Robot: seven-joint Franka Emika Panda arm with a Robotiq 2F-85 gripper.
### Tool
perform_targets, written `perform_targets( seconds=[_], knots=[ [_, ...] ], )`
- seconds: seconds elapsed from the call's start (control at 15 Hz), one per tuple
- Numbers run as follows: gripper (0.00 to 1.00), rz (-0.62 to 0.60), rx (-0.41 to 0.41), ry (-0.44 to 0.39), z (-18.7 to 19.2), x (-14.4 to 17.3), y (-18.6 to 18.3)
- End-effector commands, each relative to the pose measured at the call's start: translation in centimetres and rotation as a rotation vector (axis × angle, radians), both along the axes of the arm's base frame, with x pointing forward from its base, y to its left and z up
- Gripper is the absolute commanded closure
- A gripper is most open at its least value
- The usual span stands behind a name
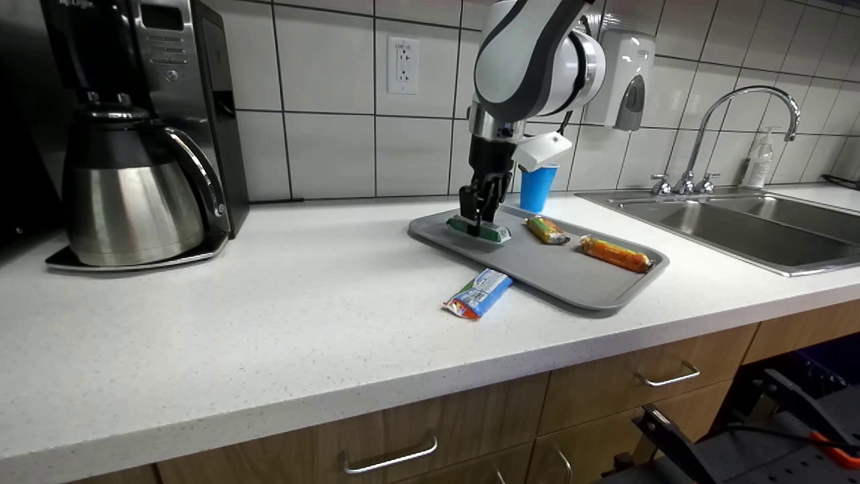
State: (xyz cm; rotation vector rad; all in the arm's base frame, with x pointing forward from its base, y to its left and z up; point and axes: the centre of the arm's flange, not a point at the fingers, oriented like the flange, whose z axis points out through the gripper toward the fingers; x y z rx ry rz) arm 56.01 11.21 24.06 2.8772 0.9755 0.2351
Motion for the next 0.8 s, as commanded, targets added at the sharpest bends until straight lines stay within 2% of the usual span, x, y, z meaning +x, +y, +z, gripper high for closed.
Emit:
perform_targets(
  seconds=[0.0,0.13,0.2,0.4,0.73],
  knots=[
    [0.18,-0.028,-0.017,-0.022,0.7,-1.1,-0.1],
    [0.04,-0.036,-0.015,-0.020,0.8,-1.1,-0.3],
    [0.00,-0.042,-0.013,-0.020,0.8,-1.2,-0.5],
    [0.00,-0.057,-0.007,-0.022,1.7,-1.8,-1.1],
    [0.00,-0.097,-0.015,-0.037,3.9,-4.7,-1.7]
  ],
)
